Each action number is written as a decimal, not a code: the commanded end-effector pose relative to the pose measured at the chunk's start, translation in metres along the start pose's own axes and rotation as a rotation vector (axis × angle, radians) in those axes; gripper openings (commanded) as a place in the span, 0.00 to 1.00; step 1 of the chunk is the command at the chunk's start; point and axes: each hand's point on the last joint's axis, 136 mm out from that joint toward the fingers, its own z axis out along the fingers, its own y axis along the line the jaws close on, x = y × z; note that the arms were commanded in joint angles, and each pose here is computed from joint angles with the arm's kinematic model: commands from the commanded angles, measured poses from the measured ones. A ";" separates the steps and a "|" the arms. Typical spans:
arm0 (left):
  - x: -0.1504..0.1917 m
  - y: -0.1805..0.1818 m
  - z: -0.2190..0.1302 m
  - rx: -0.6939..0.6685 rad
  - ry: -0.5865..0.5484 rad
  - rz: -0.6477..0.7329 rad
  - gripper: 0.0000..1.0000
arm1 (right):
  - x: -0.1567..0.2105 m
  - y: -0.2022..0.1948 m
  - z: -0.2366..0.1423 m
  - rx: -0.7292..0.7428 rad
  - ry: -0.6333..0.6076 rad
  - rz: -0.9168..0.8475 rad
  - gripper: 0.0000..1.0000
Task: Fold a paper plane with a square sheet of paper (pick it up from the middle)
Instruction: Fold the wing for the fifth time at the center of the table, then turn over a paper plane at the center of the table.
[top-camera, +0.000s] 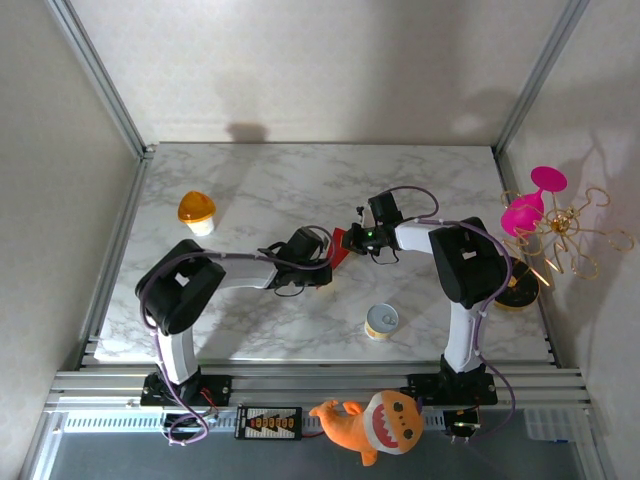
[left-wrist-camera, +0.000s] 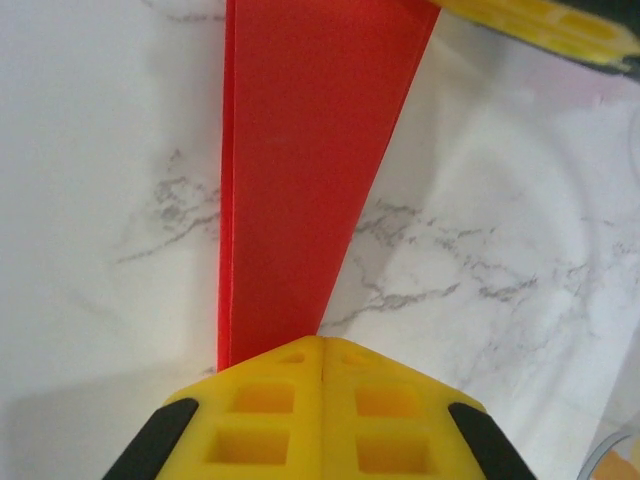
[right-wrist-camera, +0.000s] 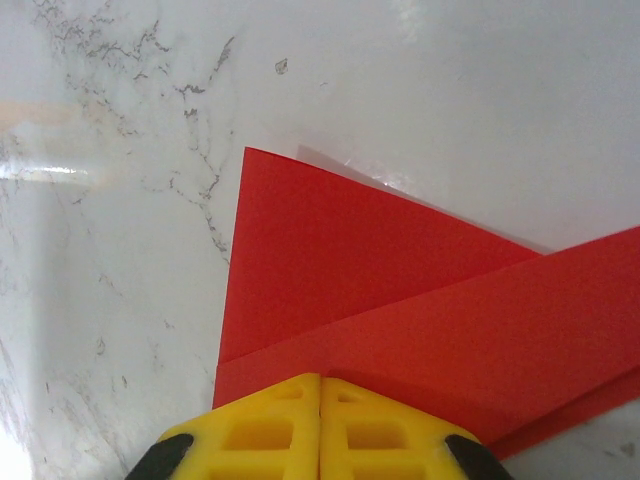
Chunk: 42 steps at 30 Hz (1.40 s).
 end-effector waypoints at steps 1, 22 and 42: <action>0.057 0.035 -0.010 -0.135 0.175 -0.004 0.01 | 0.020 -0.046 0.013 0.160 0.050 0.055 0.08; -0.071 0.098 -0.130 -0.324 -0.344 -0.272 0.69 | -0.017 0.017 -0.050 0.397 -0.117 -0.068 0.44; -0.077 0.122 -0.142 -0.367 -0.431 -0.266 0.99 | -0.010 0.008 -0.011 0.776 -0.149 0.082 0.52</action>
